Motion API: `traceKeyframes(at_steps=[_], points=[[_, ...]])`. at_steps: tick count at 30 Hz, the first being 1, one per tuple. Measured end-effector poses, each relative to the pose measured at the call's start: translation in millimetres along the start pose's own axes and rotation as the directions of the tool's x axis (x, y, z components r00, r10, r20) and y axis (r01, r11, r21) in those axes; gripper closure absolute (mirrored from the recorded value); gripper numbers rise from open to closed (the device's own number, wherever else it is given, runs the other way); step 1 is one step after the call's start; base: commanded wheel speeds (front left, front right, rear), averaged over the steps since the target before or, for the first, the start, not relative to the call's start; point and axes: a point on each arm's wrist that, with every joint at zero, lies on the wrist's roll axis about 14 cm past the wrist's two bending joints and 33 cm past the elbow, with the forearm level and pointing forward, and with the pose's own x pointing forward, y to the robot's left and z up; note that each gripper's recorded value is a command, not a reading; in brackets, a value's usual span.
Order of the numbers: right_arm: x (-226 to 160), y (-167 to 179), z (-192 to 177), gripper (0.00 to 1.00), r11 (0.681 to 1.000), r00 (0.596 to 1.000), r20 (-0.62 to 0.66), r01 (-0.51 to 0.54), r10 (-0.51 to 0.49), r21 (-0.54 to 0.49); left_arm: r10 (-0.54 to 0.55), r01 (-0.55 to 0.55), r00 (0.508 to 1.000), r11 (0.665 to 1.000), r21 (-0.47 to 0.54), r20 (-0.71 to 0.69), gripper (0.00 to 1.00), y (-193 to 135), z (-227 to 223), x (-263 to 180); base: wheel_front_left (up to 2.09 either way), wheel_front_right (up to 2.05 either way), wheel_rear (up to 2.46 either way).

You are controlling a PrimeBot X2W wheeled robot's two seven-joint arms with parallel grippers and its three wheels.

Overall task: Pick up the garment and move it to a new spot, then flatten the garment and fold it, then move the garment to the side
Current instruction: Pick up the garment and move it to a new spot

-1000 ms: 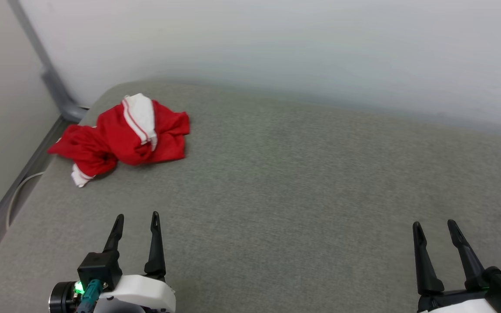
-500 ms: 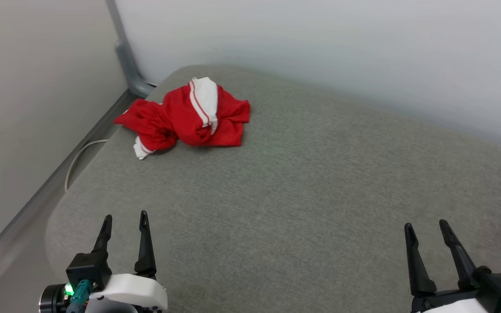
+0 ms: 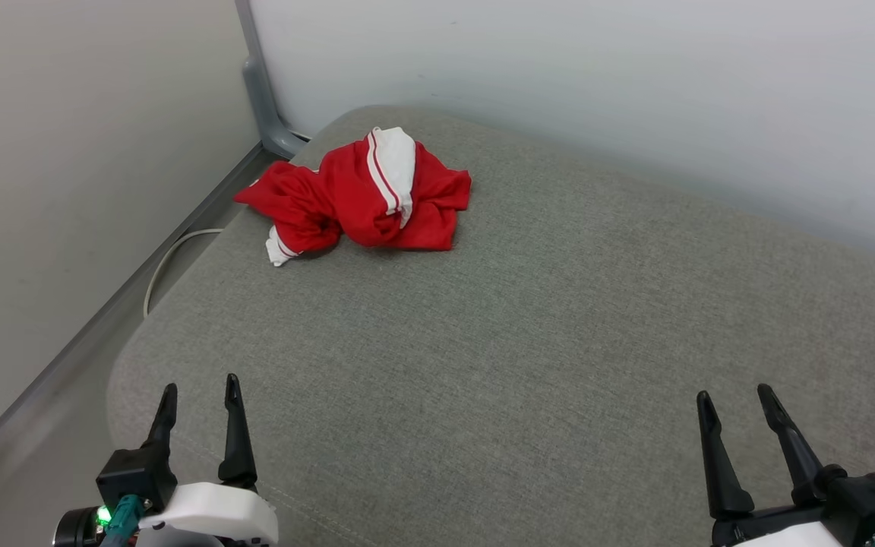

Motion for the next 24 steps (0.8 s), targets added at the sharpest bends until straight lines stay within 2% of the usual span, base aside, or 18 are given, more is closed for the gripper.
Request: traceKeyframes(at_steps=[5,11,18,20,24], points=[[-1,-3,-1,0.00,1.000,1.000,-0.002,0.009,-0.009,-0.006,-0.012,0.012,1.000,1.000,0.007,0.022,0.00,0,7,13,0.00,0.00,0.00],[4,-17,-1,0.00,0.999,0.999,0.011,0.035,-0.035,-0.035,-0.091,0.083,0.987,0.994,0.064,0.132,0.00,-15,47,63,0.00,0.00,0.00],[15,-44,-8,0.00,0.996,0.998,0.016,0.064,-0.063,-0.067,-0.179,0.159,0.958,0.982,0.104,0.225,0.00,-52,86,136,0.00,0.00,0.00],[18,-54,-10,0.00,0.994,0.997,0.019,0.077,-0.076,-0.073,-0.186,0.171,0.949,0.982,0.081,0.253,0.00,-63,96,158,0.00,0.00,0.00],[20,-73,-17,0.00,0.991,0.994,0.016,0.105,-0.104,-0.084,-0.237,0.217,0.939,0.970,0.106,0.249,0.00,-86,98,199,0.00,0.00,0.00]])
